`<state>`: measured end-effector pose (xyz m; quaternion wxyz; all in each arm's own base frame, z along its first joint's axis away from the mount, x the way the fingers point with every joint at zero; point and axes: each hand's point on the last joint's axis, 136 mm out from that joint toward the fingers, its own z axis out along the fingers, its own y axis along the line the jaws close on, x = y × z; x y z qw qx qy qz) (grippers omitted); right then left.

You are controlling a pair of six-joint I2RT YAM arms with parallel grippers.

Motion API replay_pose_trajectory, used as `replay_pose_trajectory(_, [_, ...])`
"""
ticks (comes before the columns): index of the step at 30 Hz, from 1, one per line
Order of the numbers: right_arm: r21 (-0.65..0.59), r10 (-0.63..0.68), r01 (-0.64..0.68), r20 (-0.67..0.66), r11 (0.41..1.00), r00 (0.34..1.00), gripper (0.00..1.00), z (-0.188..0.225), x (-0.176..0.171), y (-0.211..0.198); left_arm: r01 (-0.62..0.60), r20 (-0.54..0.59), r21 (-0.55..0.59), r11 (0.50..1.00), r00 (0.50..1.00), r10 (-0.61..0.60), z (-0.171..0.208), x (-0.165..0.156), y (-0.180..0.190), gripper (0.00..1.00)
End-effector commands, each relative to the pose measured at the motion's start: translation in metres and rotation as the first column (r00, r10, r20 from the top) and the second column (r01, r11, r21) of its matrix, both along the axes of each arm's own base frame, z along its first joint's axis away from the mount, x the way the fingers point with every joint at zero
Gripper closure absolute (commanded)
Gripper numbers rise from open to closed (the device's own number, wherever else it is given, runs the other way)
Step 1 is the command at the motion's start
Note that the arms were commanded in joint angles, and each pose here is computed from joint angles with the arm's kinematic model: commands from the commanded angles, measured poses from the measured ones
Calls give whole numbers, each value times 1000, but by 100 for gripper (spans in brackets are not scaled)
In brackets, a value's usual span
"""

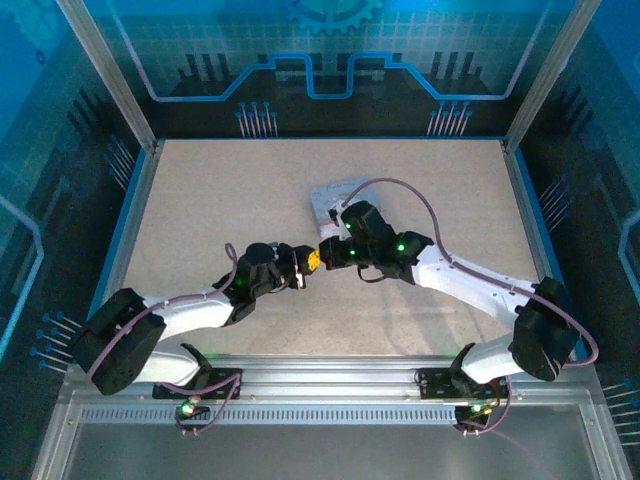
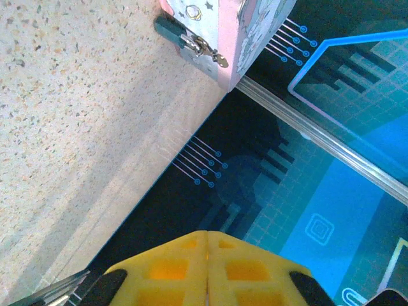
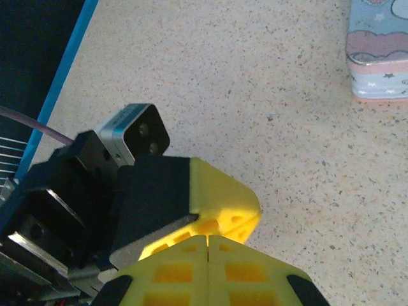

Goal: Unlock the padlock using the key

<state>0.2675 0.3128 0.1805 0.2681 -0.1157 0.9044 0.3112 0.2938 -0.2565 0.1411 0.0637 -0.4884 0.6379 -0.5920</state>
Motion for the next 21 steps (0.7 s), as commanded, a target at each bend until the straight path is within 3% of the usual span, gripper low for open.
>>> replay_pose_trajectory(1, [1,-2,2,1,1000,1000,100,0,-6,-1,16,42,6,1000,999,-16,10,-3,-1,96])
replay_pose_trajectory(7, [26,-7,6,24,1000,1000,99,7,-6,-5,22,95,69,997,995,-28,15,-2,1,100])
replay_pose_trajectory(13, [135,-10,4,46,991,999,85,21,-6,-14,32,257,300,953,960,-113,39,3,7,100])
replay_pose_trajectory(16, [202,-17,1,77,979,997,77,34,-3,-20,15,352,427,904,918,-181,61,6,10,100])
replay_pose_trajectory(21, [364,-65,13,132,931,989,66,58,3,-34,-40,533,602,798,764,-364,113,10,6,100])
